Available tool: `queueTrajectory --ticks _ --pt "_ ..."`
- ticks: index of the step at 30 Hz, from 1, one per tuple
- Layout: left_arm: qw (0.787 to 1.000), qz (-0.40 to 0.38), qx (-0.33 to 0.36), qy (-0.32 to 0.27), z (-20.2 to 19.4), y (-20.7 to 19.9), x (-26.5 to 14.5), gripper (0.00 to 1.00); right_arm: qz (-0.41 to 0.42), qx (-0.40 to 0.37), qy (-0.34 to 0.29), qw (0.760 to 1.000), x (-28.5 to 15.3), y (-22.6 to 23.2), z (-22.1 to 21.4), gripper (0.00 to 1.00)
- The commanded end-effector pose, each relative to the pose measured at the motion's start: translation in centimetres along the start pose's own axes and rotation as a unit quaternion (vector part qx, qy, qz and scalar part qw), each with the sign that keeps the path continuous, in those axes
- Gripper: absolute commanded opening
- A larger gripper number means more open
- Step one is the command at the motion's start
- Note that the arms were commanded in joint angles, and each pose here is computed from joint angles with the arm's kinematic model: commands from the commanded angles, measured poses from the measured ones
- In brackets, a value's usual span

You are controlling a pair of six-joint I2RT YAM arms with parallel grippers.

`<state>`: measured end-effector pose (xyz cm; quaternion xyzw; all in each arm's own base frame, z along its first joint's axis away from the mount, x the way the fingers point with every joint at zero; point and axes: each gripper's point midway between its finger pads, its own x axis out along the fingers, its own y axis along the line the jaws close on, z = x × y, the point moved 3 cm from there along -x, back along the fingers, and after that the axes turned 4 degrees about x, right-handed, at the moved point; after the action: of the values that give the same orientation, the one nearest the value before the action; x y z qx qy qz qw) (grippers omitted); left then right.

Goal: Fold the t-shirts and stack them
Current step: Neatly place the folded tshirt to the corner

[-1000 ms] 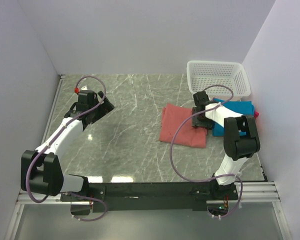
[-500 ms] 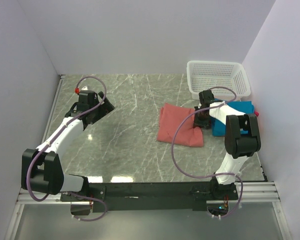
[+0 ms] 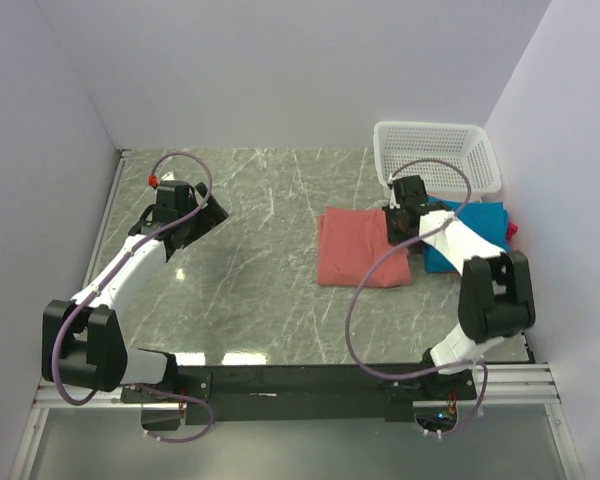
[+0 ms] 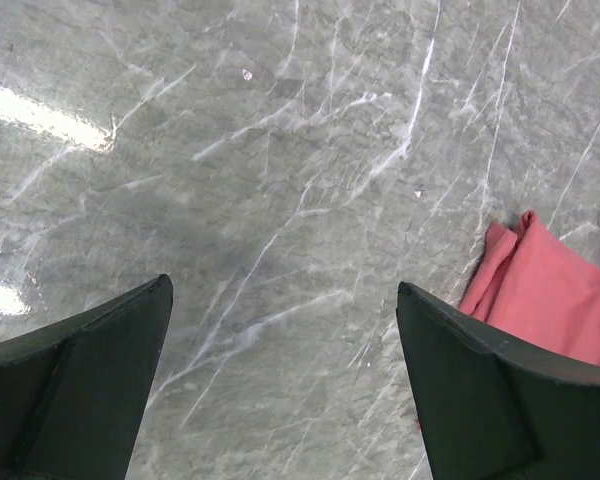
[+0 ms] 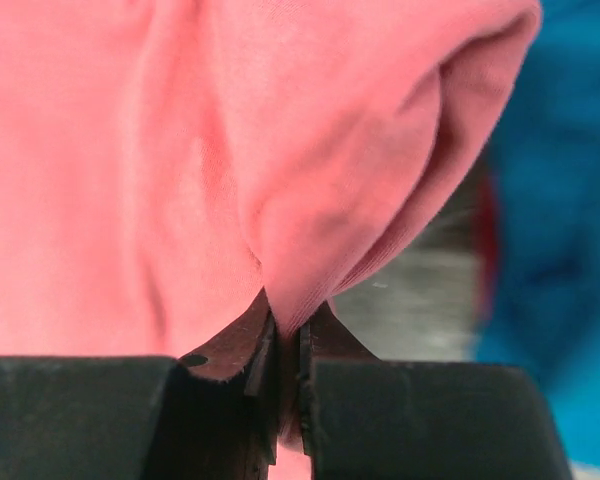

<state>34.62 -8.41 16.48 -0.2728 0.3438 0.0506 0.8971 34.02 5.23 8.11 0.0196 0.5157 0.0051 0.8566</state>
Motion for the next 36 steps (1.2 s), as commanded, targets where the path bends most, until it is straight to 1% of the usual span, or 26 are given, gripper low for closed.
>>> queueTrajectory --ticks 1,2,4,7,12,15,18,23,24,26,31,34,36 --pt "1.0 -0.006 0.008 -0.026 0.8 -0.2 -0.7 0.99 -0.087 -0.078 -0.106 0.988 -5.2 -1.5 3.8 0.0" --pt "1.0 -0.004 0.009 -0.026 0.8 -0.1 -0.7 0.99 -0.12 -0.085 -0.113 0.983 -6.1 -2.2 3.9 0.0" --pt "1.0 0.003 0.008 -0.021 0.6 0.1 -0.5 0.99 -0.145 -0.093 -0.112 0.979 -7.5 -2.6 3.5 0.0" --pt "1.0 0.012 0.008 -0.023 0.7 0.4 -0.4 0.99 -0.169 -0.092 -0.109 0.975 -9.5 -3.4 3.3 0.0" --pt "1.0 0.008 0.008 -0.024 0.7 0.3 -0.7 0.99 -0.195 -0.077 -0.134 0.968 -12.9 -4.3 4.2 0.0" --pt "1.0 0.006 0.007 -0.026 0.7 0.3 -0.9 0.99 -0.211 -0.07 -0.136 0.965 -15.0 -4.8 4.5 0.0" --pt "1.0 0.005 0.007 -0.028 0.7 0.2 -1.0 0.99 -0.243 -0.084 -0.135 0.957 -16.6 -5.9 4.6 0.0" --pt "1.0 0.008 0.007 -0.029 0.8 0.3 -1.0 0.99 -0.256 -0.069 -0.155 0.952 -18.6 -7.5 5.8 0.0" --pt "1.0 0.01 0.007 -0.029 0.8 0.4 -0.9 1.0 -0.256 -0.07 -0.169 0.949 -19.3 -7.7 6.3 0.0" --pt "1.0 0.017 0.009 -0.024 0.6 0.6 -0.7 0.99 -0.234 -0.071 -0.187 0.952 -20.0 -7.8 7.1 0.0" --pt "0.999 0.021 0.01 -0.025 0.7 0.7 -0.6 0.99 -0.206 -0.055 -0.232 0.949 -23.1 -9.4 8.9 0.0" --pt "0.999 0.027 0.01 -0.026 0.8 0.8 -0.5 0.99 -0.189 -0.04 -0.241 0.951 -23.7 -10.8 9.4 0.0" --pt "0.999 0.027 0.011 -0.025 0.7 0.8 -0.4 0.99 -0.185 -0.037 -0.233 0.954 -23.2 -11.5 9.7 0.0"
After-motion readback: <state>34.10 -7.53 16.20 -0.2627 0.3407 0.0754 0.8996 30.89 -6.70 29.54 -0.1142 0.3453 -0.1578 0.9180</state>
